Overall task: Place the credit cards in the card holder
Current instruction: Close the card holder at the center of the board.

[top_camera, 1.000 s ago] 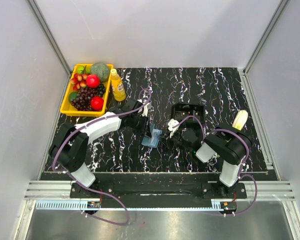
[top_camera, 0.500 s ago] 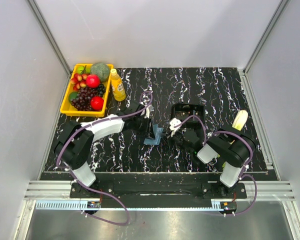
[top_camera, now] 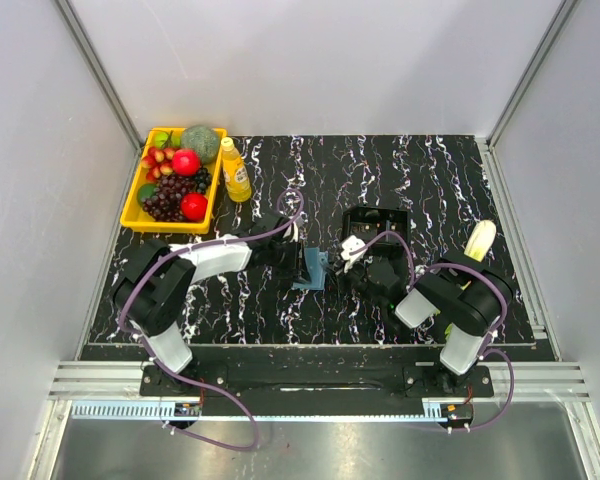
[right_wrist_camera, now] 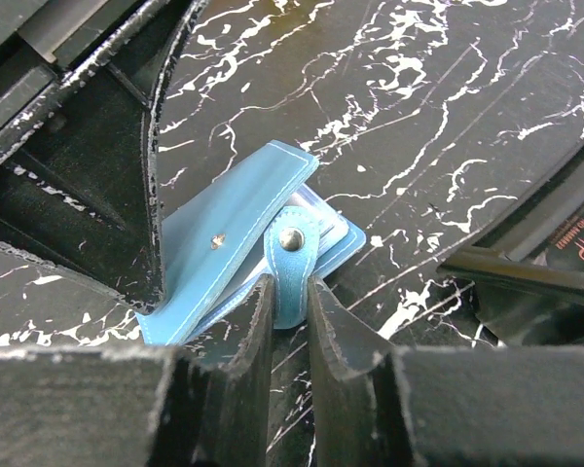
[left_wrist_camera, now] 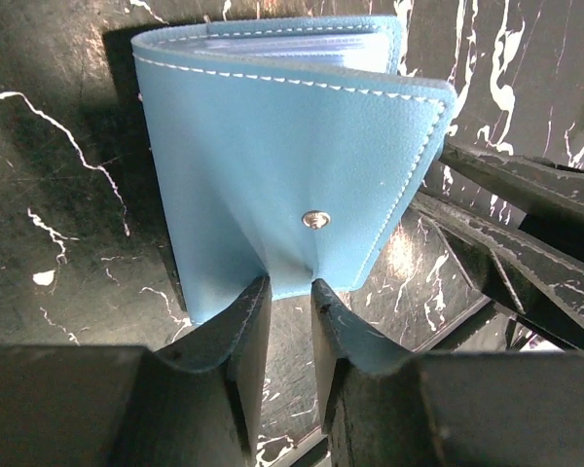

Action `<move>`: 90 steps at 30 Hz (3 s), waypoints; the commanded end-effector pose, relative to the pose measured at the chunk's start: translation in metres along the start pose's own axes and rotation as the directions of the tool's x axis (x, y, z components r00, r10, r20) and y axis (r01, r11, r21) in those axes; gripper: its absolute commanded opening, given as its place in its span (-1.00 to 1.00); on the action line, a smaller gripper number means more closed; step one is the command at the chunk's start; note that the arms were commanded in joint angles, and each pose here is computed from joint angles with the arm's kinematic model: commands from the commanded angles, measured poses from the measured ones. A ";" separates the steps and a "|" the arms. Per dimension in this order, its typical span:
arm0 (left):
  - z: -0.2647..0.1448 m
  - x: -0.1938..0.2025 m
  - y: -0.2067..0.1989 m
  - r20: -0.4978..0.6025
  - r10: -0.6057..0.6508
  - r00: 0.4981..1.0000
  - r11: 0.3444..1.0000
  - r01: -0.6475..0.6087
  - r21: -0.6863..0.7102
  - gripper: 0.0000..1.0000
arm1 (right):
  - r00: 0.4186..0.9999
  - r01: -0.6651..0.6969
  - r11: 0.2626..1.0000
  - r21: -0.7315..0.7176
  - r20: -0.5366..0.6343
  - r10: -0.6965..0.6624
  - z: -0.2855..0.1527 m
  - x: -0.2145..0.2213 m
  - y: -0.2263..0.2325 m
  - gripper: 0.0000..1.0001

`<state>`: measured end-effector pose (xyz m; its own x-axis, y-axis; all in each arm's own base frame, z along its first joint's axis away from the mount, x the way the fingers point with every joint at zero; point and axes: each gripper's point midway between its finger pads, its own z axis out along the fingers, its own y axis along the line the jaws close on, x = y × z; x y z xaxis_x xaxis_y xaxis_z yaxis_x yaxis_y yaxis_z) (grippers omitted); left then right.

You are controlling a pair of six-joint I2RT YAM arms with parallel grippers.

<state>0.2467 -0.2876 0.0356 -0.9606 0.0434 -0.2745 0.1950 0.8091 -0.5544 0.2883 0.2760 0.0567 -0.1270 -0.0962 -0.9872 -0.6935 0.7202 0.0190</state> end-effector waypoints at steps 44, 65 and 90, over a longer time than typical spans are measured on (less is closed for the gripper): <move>-0.020 -0.041 0.001 0.158 0.056 0.986 0.994 -0.039 -0.103 -0.42 | 0.824 -0.317 0.857 0.407 -0.330 0.461 0.004 -0.027 -0.017 -0.52; -0.007 -0.062 0.014 0.160 0.102 0.982 0.992 -0.087 -0.095 -0.36 | 0.730 -0.415 0.754 0.510 -0.307 0.610 -0.002 0.004 -0.014 -0.54; 0.018 -0.032 0.034 0.063 0.102 0.993 0.975 -0.088 -0.205 -0.43 | 0.759 -0.438 0.793 0.423 -0.298 0.579 0.007 -0.014 -0.012 -0.46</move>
<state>0.2893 -0.2799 0.0235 -0.9101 0.1142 -0.3985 0.2825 0.8743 -0.3947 0.2905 0.2726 0.0456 -0.7530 0.1171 -0.6476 -0.1689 0.9167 0.3621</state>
